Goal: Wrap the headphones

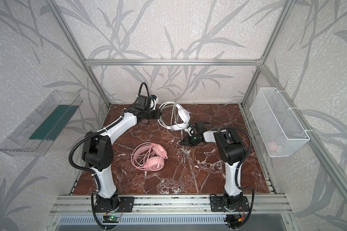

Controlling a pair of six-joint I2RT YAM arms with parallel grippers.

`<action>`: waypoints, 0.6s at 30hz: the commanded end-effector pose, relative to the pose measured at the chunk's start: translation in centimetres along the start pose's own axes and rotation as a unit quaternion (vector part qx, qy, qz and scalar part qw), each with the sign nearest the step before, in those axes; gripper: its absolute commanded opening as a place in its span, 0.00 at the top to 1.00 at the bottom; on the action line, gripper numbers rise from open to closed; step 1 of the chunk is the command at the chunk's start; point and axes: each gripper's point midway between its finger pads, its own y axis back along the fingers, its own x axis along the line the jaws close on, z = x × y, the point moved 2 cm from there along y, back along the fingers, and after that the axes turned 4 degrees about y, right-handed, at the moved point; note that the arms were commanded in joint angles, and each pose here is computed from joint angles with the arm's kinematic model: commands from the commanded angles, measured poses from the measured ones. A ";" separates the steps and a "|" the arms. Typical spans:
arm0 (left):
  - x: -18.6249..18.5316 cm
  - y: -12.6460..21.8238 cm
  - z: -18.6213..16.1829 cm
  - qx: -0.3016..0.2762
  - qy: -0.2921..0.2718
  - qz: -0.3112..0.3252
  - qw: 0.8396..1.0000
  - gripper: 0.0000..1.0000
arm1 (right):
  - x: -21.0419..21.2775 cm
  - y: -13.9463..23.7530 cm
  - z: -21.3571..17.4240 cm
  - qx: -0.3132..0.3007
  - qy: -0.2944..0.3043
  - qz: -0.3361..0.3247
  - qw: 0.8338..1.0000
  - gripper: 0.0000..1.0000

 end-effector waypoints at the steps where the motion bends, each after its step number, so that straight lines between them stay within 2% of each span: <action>1: -0.6 2.8 3.0 -0.064 0.025 -0.001 0.998 1.00 | -0.1 0.0 -1.5 0.014 -0.019 -0.002 1.000 0.84; 7: 1.0 2.9 3.2 -0.079 0.053 0.047 0.994 1.00 | 0.4 0.4 -2.5 0.021 -0.021 0.002 1.000 0.86; 13: 1.2 2.3 2.9 -0.078 0.073 0.051 0.993 1.00 | 0.8 0.7 -3.2 0.026 -0.014 0.002 1.000 0.87; 18: 1.5 1.9 2.4 -0.068 0.068 0.056 0.994 1.00 | 1.2 1.3 -3.3 0.025 0.017 -0.009 0.999 0.80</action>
